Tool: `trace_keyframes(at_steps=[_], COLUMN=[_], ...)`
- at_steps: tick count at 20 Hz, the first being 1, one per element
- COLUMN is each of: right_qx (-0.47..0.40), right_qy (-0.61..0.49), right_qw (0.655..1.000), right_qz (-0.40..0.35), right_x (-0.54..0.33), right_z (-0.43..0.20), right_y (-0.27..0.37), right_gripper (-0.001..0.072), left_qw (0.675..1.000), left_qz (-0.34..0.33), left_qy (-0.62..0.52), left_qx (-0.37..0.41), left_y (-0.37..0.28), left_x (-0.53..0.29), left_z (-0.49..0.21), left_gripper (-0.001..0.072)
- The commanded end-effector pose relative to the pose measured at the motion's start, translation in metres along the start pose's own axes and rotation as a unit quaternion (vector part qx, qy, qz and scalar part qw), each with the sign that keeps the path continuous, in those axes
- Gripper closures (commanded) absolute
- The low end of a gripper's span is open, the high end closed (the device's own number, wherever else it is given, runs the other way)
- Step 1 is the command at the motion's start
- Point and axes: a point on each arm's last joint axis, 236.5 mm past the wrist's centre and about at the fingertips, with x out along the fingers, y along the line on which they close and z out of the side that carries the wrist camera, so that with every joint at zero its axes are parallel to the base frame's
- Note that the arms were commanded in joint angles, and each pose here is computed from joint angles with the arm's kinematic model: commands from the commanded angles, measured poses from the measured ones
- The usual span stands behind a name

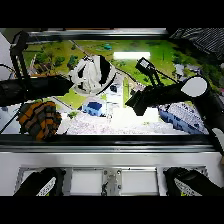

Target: Fold the clothes and pants, and hang the long-sleeved shirts on hangers.

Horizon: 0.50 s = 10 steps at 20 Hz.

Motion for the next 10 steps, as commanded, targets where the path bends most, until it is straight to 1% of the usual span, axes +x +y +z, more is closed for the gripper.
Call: trace_keyframes(at_steps=[1, 10], right_qx=[0.0, 0.0], right_qy=[0.001, 0.001], right_qw=[1.0, 1.0], right_qz=[0.001, 0.001], right_x=[0.0003, 0.0003], right_z=[-0.0003, -0.0003], right_y=[0.0003, 0.0003], right_gripper=[0.0699, 0.0698], left_qw=[1.0, 1.0], left_qz=[0.0, 0.0], left_qy=[0.0, -0.002], left_qx=[0.0, -0.001], left_y=[0.0003, 0.0003], left_x=[0.0002, 0.0002], left_z=[-0.0001, 0.0012], left_gripper=[0.0697, 0.0697])
